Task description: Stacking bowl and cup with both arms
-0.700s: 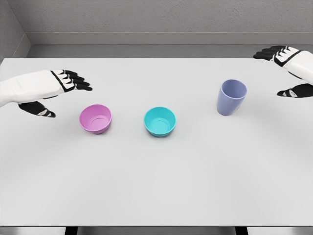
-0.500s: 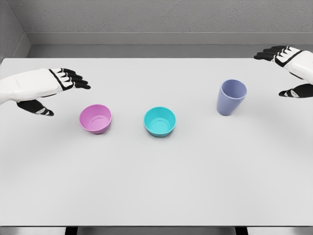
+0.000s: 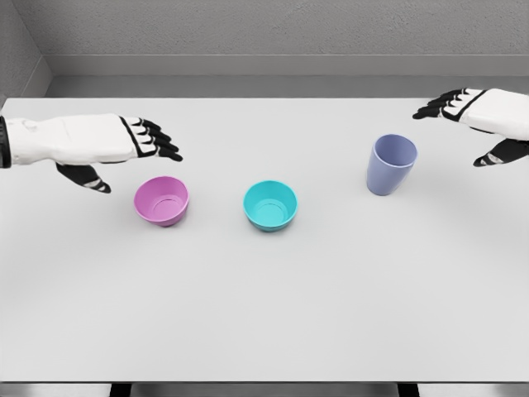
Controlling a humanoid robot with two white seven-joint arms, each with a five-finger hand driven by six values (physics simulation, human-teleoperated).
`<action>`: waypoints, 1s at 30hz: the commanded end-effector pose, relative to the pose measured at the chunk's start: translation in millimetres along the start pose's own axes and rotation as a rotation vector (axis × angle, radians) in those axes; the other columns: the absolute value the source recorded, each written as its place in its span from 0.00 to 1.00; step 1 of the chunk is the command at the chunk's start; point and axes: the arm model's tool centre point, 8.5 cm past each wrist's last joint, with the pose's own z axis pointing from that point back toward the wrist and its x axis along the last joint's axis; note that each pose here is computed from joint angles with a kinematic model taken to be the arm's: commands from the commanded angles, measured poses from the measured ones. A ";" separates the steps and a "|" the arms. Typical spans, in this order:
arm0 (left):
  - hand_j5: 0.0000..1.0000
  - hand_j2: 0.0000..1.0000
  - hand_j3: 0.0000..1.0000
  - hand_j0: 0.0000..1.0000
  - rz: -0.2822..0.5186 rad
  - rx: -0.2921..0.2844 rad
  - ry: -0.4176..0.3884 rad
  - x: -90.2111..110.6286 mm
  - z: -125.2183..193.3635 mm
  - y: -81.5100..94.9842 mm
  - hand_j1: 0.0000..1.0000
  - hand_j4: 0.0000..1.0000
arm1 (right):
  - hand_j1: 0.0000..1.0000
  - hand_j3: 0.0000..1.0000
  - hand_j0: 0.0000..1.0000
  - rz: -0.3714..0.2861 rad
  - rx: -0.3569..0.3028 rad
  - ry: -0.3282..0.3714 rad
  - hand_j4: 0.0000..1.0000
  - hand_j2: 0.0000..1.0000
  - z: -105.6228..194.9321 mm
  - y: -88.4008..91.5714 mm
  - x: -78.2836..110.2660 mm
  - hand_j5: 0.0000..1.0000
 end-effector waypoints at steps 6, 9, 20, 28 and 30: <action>1.00 1.00 1.00 1.00 0.029 -0.007 -0.061 9.5 -22.5 -7.9 1.00 1.00 | 1.00 1.00 1.00 -0.090 0.076 -0.027 1.00 1.00 -17.4 22.7 -3.4 1.00; 1.00 1.00 1.00 1.00 0.036 -0.026 -0.061 9.1 -25.1 -14.4 1.00 1.00 | 1.00 1.00 1.00 -0.091 0.065 -0.029 1.00 1.00 -18.3 19.0 -3.9 1.00; 1.00 1.00 1.00 1.00 0.083 -0.075 -0.038 -0.2 -28.0 -37.4 1.00 1.00 | 1.00 1.00 1.00 -0.099 0.022 -0.026 1.00 1.00 -24.1 7.5 -8.4 1.00; 1.00 1.00 1.00 1.00 0.090 -0.097 -0.019 -8.5 -40.8 -47.7 1.00 1.00 | 1.00 1.00 1.00 -0.165 -0.034 -0.100 1.00 1.00 -37.6 3.6 2.7 1.00; 1.00 1.00 1.00 1.00 0.086 -0.092 -0.028 -6.5 -45.9 -46.0 1.00 1.00 | 1.00 1.00 1.00 -0.168 -0.034 -0.105 1.00 1.00 -39.9 4.4 3.7 1.00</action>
